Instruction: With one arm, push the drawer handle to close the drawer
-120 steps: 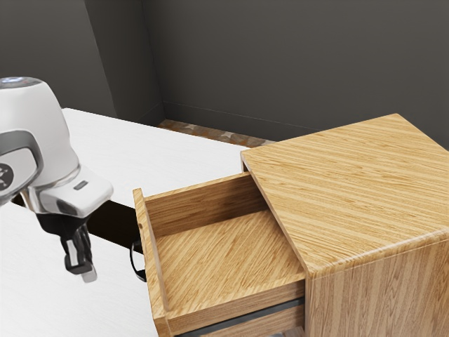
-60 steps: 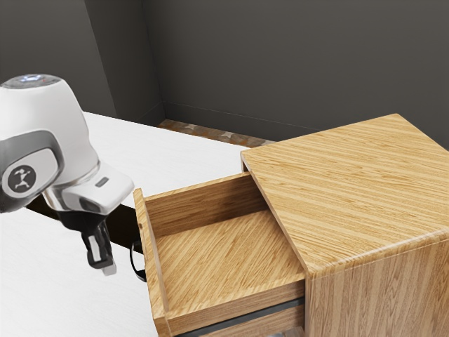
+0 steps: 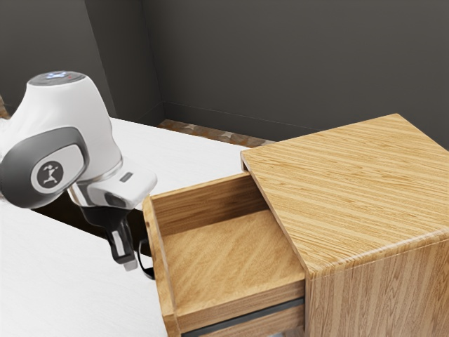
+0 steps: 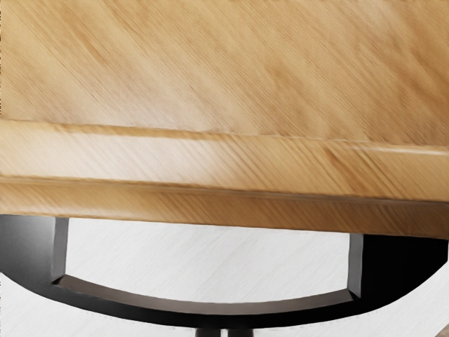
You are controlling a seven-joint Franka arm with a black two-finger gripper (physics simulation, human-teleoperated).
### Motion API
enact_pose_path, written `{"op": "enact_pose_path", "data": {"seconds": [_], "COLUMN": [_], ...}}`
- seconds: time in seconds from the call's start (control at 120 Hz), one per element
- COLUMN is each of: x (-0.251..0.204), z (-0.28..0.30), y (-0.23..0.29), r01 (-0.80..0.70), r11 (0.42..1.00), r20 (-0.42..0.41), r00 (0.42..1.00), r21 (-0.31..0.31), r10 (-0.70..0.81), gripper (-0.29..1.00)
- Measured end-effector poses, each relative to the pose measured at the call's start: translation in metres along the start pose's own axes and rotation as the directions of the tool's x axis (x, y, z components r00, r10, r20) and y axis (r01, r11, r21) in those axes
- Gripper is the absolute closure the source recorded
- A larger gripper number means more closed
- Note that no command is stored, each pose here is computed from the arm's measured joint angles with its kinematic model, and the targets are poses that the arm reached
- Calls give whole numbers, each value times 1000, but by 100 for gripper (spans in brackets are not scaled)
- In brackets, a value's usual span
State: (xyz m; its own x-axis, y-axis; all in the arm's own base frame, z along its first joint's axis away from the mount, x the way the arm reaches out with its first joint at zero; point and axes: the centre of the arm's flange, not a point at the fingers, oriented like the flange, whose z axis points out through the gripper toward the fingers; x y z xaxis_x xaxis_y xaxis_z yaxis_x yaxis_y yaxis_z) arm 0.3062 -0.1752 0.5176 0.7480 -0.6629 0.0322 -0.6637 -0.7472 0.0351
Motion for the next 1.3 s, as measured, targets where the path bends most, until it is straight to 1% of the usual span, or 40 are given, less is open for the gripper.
{"op": "enact_pose_path", "data": {"seconds": [0.633, 0.933, 1.067, 1.3], "x": [57, 78, 97, 128], "z": [8, 8, 10, 13], "y": [5, 0, -3, -11], "r01": [-12, -8, -10, -15], "r11": [1000, 1000, 1000, 999], "r20": [23, 14, 24, 30], "r00": [1000, 1000, 1000, 999], "r21": [-9, -30, -24, -33], "r10": [12, 9, 11, 16], "gripper": [79, 79, 79, 79]}}
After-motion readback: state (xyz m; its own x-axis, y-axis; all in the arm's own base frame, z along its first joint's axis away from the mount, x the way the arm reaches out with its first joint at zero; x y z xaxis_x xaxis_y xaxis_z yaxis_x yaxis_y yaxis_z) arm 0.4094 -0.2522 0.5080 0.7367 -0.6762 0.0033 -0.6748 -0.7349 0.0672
